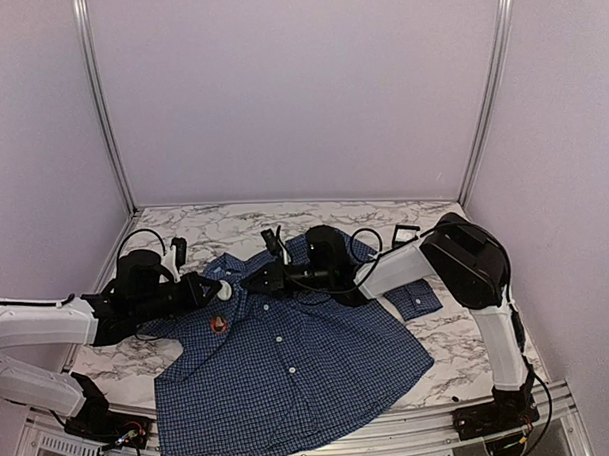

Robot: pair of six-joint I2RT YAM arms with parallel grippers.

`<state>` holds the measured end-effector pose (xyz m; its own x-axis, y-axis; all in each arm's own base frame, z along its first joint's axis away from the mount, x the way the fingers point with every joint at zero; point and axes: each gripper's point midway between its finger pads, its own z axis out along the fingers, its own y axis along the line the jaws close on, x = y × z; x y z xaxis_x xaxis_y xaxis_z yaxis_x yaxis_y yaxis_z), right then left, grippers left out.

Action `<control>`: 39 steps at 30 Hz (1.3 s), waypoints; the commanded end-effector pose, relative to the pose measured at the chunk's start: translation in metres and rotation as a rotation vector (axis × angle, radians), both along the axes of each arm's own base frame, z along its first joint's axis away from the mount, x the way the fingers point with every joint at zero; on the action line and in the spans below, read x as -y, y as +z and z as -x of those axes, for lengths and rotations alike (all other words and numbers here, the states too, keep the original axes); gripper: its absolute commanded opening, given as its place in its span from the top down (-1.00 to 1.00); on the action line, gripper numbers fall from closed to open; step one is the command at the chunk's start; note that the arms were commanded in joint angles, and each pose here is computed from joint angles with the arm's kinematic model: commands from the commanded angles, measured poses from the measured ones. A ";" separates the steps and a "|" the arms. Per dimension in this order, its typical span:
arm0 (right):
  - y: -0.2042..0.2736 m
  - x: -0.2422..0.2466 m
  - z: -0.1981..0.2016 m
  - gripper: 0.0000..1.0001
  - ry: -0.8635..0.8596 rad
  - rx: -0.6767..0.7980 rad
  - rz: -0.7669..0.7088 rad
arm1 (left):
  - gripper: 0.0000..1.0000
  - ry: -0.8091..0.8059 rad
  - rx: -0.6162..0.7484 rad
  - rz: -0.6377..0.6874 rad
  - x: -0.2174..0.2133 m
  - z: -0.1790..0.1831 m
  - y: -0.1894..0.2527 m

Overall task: Remove the brooch from the garment
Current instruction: Remove the brooch from the flattened clothing, then close the brooch securely.

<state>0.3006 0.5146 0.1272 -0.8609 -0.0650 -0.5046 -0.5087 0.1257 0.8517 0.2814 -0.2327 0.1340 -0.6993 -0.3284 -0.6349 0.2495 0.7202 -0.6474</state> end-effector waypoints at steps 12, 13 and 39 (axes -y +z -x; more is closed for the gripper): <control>0.050 0.013 0.003 0.01 -0.054 0.147 0.029 | 1.00 -0.008 0.092 0.136 0.006 -0.001 0.049; 0.052 0.015 0.004 -0.06 -0.060 0.151 0.032 | 1.00 -0.008 0.098 0.151 0.007 -0.001 0.053; 0.133 0.027 0.041 -0.27 0.033 0.308 -0.230 | 1.00 -0.162 0.256 0.489 0.034 0.018 0.128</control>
<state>0.2745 0.4832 0.2192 -0.7110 0.0276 -0.7027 -0.7017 0.0380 0.7115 0.2700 -0.2578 0.2494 -0.6116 -0.5404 -0.5778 0.4673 0.3426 -0.8150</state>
